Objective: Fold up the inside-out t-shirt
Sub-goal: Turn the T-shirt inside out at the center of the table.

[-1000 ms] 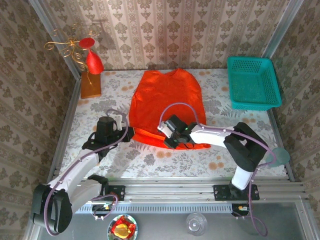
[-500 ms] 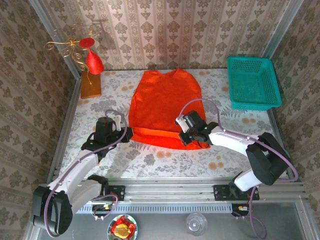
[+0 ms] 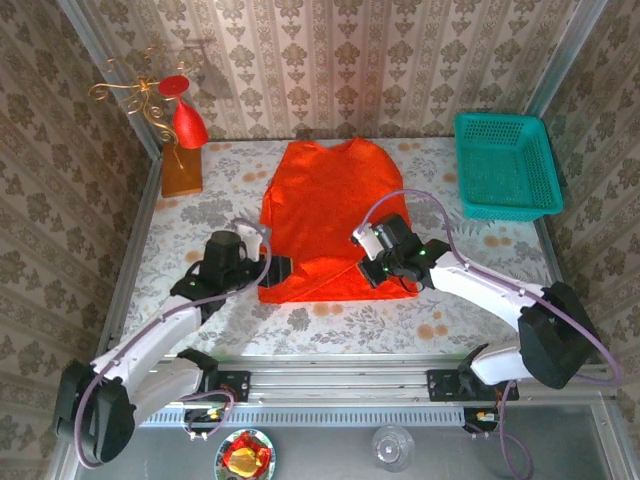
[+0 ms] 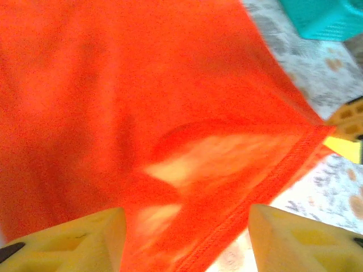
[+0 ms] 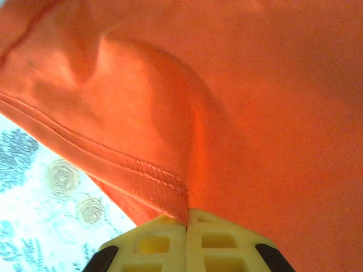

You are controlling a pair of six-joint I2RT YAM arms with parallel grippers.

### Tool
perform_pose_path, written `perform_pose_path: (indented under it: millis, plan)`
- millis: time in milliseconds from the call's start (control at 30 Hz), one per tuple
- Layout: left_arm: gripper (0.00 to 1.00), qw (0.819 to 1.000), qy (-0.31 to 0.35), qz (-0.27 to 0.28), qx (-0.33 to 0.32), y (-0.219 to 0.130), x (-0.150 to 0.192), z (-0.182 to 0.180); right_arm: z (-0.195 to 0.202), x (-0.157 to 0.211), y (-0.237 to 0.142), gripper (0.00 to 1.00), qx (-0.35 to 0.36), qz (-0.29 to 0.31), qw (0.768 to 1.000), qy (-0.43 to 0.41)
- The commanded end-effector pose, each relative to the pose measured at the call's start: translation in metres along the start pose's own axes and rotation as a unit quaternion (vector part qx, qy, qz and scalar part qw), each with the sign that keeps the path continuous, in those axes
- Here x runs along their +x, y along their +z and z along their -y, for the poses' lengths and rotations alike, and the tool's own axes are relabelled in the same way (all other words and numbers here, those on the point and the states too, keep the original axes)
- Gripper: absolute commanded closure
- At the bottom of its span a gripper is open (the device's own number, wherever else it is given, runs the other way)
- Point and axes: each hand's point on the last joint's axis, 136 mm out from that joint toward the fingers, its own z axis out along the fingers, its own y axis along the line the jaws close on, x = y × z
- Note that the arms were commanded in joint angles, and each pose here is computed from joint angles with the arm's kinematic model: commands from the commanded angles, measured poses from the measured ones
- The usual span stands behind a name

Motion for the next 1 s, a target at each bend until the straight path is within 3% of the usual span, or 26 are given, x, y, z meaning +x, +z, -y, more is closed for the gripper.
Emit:
perform_pose_path:
  millis: [0, 133, 267, 400, 533, 767, 833, 900, 967]
  plan:
    - [0.39, 0.993, 0.098, 0.029, 0.052, 0.008, -0.031, 0.041, -0.009, -0.017, -0.020, 1.00, -0.023, 0.020, 1.000, -0.004]
    - [0.39, 0.984, 0.152, 0.007, 0.089, 0.034, -0.034, 0.075, -0.011, -0.032, -0.033, 1.00, -0.025, 0.044, 0.999, 0.004]
    - [0.39, 0.983, 0.156, -0.003, 0.096, 0.066, -0.035, 0.090, -0.015, -0.043, -0.045, 1.00, -0.033, 0.066, 0.997, 0.018]
    - [0.37, 0.980, 0.195, -0.008, 0.027, 0.094, -0.030, 0.085, -0.015, -0.050, -0.054, 1.00, -0.036, 0.083, 0.995, 0.036]
    - [0.32, 0.969, 0.246, 0.005, -0.014, 0.102, -0.028, 0.089, -0.013, -0.051, -0.057, 1.00, -0.037, 0.089, 0.994, 0.053]
    - [0.25, 0.954, 0.298, 0.018, 0.011, 0.103, -0.019, 0.107, -0.004, -0.052, -0.062, 1.00, -0.028, 0.092, 0.993, 0.064]
    - [0.15, 0.954, 0.299, 0.030, -0.012, 0.102, -0.022, 0.101, -0.003, -0.053, -0.063, 1.00, -0.029, 0.092, 0.993, 0.066]
    - [0.18, 0.952, 0.296, 0.027, -0.065, 0.100, -0.027, 0.085, -0.002, -0.055, -0.065, 1.00, -0.029, 0.092, 0.993, 0.066]
    - [0.32, 0.948, 0.304, 0.015, -0.093, 0.100, -0.029, 0.076, -0.001, -0.057, -0.068, 1.00, -0.027, 0.094, 0.993, 0.063]
